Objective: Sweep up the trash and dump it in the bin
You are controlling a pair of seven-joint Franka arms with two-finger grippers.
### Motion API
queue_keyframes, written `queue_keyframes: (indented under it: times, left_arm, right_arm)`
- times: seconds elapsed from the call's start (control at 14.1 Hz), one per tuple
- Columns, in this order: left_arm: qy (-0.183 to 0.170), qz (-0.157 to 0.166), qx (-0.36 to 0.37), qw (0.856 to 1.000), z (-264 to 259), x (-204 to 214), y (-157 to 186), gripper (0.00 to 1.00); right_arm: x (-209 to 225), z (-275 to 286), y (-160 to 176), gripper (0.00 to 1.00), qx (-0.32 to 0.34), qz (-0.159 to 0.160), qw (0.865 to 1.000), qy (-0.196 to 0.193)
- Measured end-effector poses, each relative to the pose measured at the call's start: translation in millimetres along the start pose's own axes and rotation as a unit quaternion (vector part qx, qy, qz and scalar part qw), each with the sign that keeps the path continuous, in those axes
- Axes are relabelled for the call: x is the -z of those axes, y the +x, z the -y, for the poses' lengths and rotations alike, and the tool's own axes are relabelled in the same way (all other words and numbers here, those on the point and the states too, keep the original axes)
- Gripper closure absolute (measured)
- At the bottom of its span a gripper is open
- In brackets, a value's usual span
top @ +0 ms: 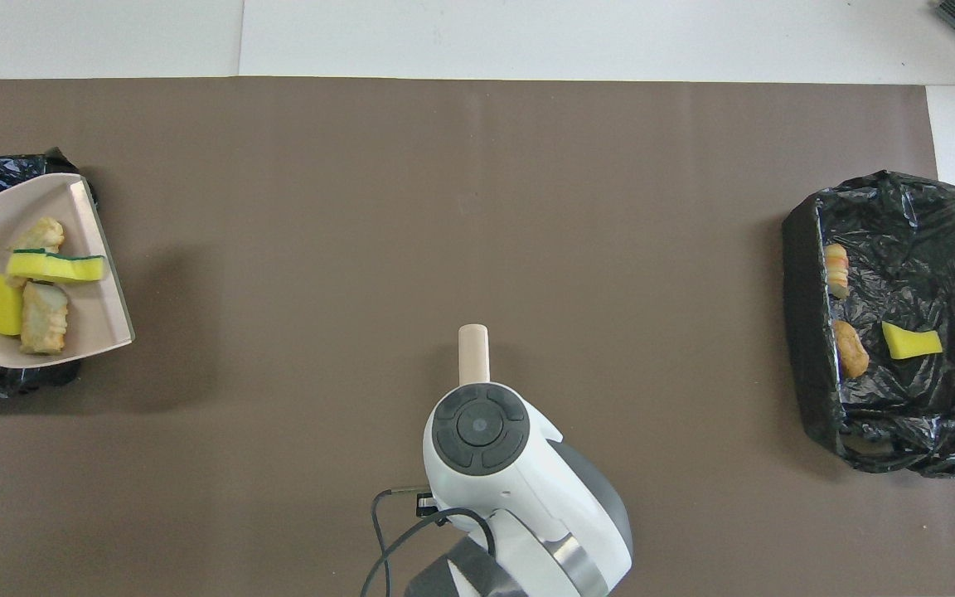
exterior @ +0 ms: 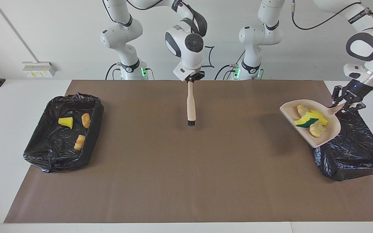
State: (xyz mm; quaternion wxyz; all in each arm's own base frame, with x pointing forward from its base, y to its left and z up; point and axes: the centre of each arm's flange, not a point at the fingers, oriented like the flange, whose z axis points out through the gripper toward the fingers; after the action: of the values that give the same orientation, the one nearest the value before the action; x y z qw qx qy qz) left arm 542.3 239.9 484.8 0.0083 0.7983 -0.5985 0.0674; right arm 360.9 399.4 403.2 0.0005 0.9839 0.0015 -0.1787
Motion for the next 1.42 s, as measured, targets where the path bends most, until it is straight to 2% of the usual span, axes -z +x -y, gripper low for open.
queue_keyframes:
  times: [0.21,0.42,0.64,0.71,0.85,1.13,1.42]
  left_arm:
    - [0.016,0.048,-0.043,0.998,44,10,-35,0.68]
    - [0.024,0.112,-0.108,0.988,72,18,-65,0.68]
    - [0.027,0.194,-0.151,0.969,84,25,-71,0.68]
    - [0.023,0.225,-0.168,0.959,87,27,-69,0.68]
    - [0.003,0.269,-0.196,0.943,89,27,-62,0.68]
    - [-0.022,0.317,-0.221,0.922,90,27,-56,0.68]
    - [-0.029,0.356,-0.206,0.911,89,34,-64,0.68]
  right_arm:
    - [-25,0,-3,0.73,0.001,0.0,1.0,-0.006]
    - [-39,-6,-1,0.73,-0.005,0.009,1.0,-0.012]
    - [-49,-7,-1,0.73,-0.011,0.012,1.0,-0.004]
    - [-53,-6,-2,0.73,-0.011,0.013,1.0,-0.004]
    - [-63,-1,-10,0.73,-0.004,0.016,1.0,-0.007]
    - [-68,3,-17,0.73,0.002,0.022,1.0,-0.005]
    - [-71,4,-13,0.73,0.002,0.015,1.0,0.018]
